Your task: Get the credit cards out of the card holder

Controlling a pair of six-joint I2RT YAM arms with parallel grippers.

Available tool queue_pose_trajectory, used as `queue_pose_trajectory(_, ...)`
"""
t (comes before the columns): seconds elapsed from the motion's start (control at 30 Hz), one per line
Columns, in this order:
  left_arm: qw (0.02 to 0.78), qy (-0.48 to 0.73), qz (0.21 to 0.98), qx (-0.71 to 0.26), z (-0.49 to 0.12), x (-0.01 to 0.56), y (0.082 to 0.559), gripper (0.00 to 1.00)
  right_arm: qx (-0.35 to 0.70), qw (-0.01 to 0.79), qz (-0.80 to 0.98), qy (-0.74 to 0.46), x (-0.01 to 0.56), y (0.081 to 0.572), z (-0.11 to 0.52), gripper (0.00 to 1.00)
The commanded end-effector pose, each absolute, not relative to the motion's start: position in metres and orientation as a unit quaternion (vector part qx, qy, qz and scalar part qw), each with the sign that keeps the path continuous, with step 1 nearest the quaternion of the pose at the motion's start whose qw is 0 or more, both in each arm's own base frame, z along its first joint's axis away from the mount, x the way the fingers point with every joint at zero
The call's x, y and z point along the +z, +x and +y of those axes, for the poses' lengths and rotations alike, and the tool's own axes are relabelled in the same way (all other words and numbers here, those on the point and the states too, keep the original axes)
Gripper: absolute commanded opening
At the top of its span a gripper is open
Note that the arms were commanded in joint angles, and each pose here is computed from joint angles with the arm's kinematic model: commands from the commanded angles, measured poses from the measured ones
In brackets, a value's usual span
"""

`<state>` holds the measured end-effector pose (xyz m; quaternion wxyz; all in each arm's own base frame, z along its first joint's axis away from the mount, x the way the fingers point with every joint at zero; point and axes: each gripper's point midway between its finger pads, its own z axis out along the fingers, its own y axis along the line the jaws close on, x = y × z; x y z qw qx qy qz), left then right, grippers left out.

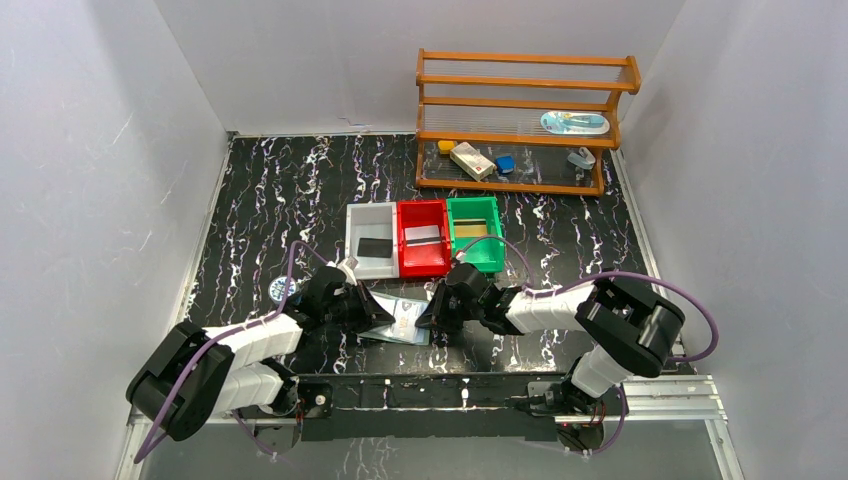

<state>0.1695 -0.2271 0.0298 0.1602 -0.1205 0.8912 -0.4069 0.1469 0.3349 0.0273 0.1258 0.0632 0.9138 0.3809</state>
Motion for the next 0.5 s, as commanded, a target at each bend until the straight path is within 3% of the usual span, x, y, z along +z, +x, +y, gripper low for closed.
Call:
queue_pose_trajectory(0.0,0.170,-0.100,0.878,-0.437,-0.238,0.047,0.173,0.00,0.332,0.103,0.936,0.062,-0.001,0.134,0.320,0.20)
queue_pose_trajectory(0.37,0.170,-0.084,0.879,-0.437,-0.235,0.044,0.166,0.00,0.350,0.119,0.928,0.055,0.013,0.139,0.325,0.30)
queue_pose_trajectory(0.47,0.172,-0.081,0.879,-0.437,-0.234,0.044,0.164,0.00,0.381,0.124,0.915,0.049,0.027,0.143,0.337,0.27)
